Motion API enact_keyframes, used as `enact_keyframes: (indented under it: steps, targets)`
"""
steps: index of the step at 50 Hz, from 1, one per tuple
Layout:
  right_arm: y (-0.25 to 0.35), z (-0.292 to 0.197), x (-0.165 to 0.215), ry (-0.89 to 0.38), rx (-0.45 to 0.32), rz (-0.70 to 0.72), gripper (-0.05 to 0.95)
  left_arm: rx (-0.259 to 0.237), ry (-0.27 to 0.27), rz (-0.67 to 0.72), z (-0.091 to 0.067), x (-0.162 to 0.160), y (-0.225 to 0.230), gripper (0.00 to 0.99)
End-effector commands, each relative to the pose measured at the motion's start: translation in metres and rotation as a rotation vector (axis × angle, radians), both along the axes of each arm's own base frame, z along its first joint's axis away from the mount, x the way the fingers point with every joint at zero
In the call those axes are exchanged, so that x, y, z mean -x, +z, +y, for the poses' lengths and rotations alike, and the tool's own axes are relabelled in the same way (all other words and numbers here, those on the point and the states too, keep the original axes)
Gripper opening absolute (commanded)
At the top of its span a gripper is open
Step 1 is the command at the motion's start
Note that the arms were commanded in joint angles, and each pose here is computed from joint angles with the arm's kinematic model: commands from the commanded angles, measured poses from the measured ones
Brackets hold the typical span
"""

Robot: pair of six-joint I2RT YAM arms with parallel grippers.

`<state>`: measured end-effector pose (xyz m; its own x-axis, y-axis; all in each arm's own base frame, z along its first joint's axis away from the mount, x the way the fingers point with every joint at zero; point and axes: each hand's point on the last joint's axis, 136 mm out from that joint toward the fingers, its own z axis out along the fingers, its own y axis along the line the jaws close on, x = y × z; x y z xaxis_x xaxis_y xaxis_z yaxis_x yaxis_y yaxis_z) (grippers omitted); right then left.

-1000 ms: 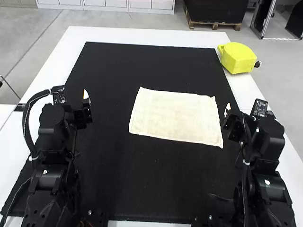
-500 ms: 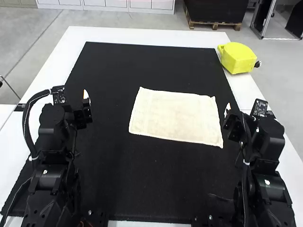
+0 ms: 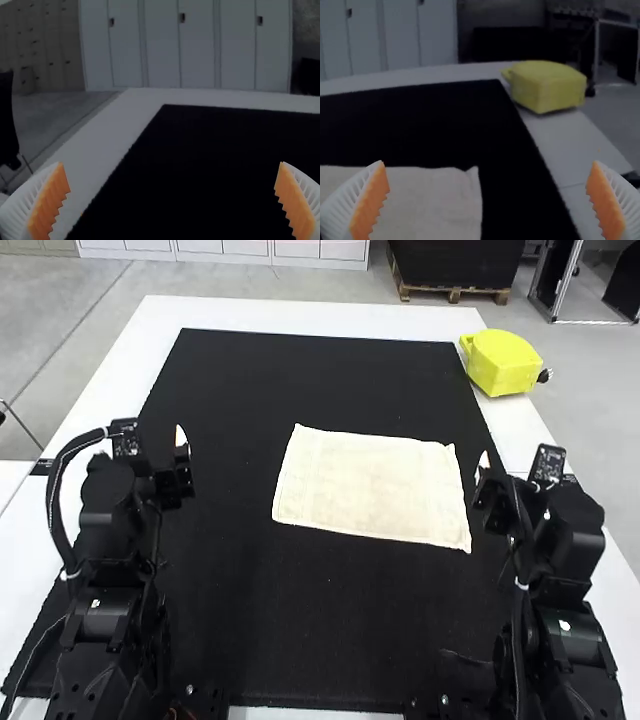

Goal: Fold the towel.

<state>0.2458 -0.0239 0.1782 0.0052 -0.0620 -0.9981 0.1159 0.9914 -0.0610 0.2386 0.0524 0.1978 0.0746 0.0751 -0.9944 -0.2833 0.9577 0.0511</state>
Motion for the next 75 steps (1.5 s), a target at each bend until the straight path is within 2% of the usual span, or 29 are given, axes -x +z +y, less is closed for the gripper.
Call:
enact_keyframes:
  steps: [1,4,8,11,14,20,23,25,27,28,30,34,38,41,45,52,58,62,67,75]
  targets:
    - [0.006,0.001,0.000,-0.008,0.404,0.012,0.91,-0.142,0.023,-0.028,0.001,0.002,0.015,0.962]
    - [0.011,0.011,0.000,0.044,0.446,-0.011,0.91,-0.185,0.034,-0.079,0.001,0.005,0.030,0.956]
    - [0.039,0.010,0.003,0.002,0.534,-0.117,0.91,-0.219,0.042,-0.144,0.000,0.010,0.048,0.956]
    - [0.075,0.007,0.013,-0.050,0.533,-0.256,0.91,-0.224,0.047,-0.201,-0.001,0.015,0.064,0.956]
    - [0.096,0.007,0.019,-0.063,0.526,-0.314,0.90,-0.228,0.050,-0.255,-0.002,0.022,0.086,0.956]
    - [0.139,0.006,0.025,-0.046,0.388,-0.342,0.90,-0.234,0.040,-0.294,-0.005,0.028,0.135,0.957]
    - [0.158,0.003,0.014,-0.039,0.316,-0.309,0.90,-0.233,0.025,-0.268,-0.007,0.018,0.159,0.957]
    - [0.167,0.000,0.001,-0.038,0.248,-0.280,0.90,-0.229,-0.008,-0.233,-0.011,0.002,0.170,0.961]
    - [0.172,-0.003,-0.018,-0.029,0.178,-0.224,0.90,-0.198,-0.043,-0.173,-0.014,-0.019,0.174,0.961]
    - [0.170,-0.005,-0.030,-0.027,0.133,-0.176,0.90,-0.179,-0.083,-0.136,-0.019,-0.033,0.175,0.961]
    - [0.161,-0.005,-0.050,-0.013,0.071,-0.090,0.90,-0.128,-0.109,-0.084,-0.021,-0.055,0.172,0.961]
    - [0.125,-0.008,-0.085,-0.006,-0.013,0.100,0.90,-0.077,-0.177,0.052,-0.030,-0.097,0.149,0.961]
    - [0.081,-0.007,-0.106,0.000,-0.049,0.253,0.90,-0.054,-0.206,0.165,-0.035,-0.128,0.116,0.959]
    - [0.053,-0.009,-0.114,-0.008,-0.059,0.327,0.90,-0.031,-0.243,0.224,-0.046,-0.145,0.093,0.959]
    - [0.025,-0.013,-0.118,-0.031,-0.063,0.385,0.90,-0.024,-0.334,0.336,-0.078,-0.161,0.052,0.959]
    - [0.025,-0.036,-0.116,-0.163,-0.032,0.335,0.90,-0.036,-0.460,0.505,-0.133,-0.170,-0.015,0.959]
    - [0.030,-0.034,-0.116,-0.155,-0.028,0.319,0.91,-0.007,-0.556,0.532,-0.169,-0.177,-0.037,0.959]
    - [0.010,-0.023,-0.120,-0.092,-0.039,0.386,0.91,-0.007,-0.595,0.549,-0.183,-0.184,-0.049,0.961]
    - [-0.023,-0.017,-0.124,-0.051,-0.051,0.481,0.91,0.000,-0.612,0.605,-0.189,-0.196,-0.072,0.961]
    - [-0.060,-0.008,-0.131,-0.002,-0.066,0.572,0.90,0.000,-0.604,0.669,-0.191,-0.215,-0.106,0.961]
